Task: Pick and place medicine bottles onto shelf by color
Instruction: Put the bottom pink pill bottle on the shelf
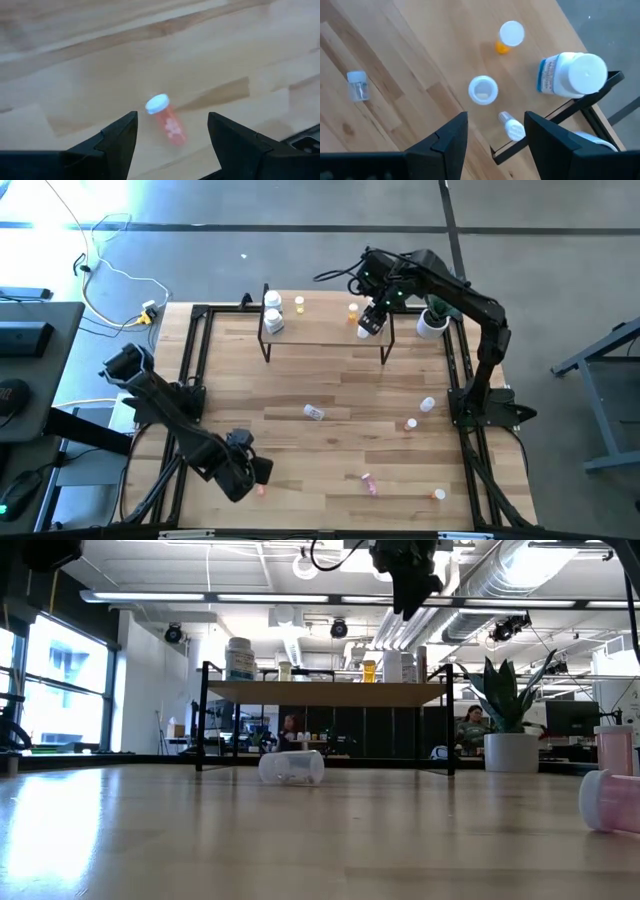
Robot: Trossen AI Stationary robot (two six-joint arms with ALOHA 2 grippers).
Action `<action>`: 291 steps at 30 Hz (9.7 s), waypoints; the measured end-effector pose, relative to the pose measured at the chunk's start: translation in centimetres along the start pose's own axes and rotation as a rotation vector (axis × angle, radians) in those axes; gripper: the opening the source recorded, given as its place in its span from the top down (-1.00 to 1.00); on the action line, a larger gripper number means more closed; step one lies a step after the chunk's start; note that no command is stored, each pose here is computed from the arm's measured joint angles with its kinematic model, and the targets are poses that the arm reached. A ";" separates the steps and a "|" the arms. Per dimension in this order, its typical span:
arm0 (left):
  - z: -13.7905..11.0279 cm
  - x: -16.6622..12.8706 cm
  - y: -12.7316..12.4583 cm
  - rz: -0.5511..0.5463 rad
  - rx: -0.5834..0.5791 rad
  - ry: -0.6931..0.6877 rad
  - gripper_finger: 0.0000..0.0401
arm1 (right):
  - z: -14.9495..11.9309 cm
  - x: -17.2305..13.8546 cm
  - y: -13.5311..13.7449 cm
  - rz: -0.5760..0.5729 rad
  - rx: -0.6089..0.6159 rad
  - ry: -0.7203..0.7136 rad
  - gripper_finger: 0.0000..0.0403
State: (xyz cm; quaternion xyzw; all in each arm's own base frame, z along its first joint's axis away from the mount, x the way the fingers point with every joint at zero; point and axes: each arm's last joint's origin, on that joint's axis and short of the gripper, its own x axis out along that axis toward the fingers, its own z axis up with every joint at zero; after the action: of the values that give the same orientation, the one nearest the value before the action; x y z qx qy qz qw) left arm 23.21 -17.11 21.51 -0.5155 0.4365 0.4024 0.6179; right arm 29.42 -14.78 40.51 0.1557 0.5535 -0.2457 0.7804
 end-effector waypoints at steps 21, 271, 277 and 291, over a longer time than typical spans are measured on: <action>-2.5 4.8 -0.8 0.037 -0.104 0.030 -0.14 | -0.2 -0.1 1.6 0.015 -0.055 0.004 0.08; 29.6 -10.5 -1.9 -0.308 0.875 -0.954 -0.14 | 9.5 13.9 -3.2 0.193 -0.096 -0.270 0.19; 29.5 -10.2 -1.8 -0.296 0.872 -0.928 -0.14 | 9.5 13.5 -3.3 0.195 -0.086 -0.277 0.14; 28.3 -8.9 -1.1 -0.212 0.931 -0.765 -0.14 | 8.9 10.4 -3.2 0.197 -0.067 -0.327 0.14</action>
State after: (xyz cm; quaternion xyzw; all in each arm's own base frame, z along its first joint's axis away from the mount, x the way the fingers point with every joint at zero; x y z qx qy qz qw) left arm 25.15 10.30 32.81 -0.0506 0.2601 0.2624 0.9279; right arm 37.44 -24.26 33.87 0.1408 0.4092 -0.1716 0.8850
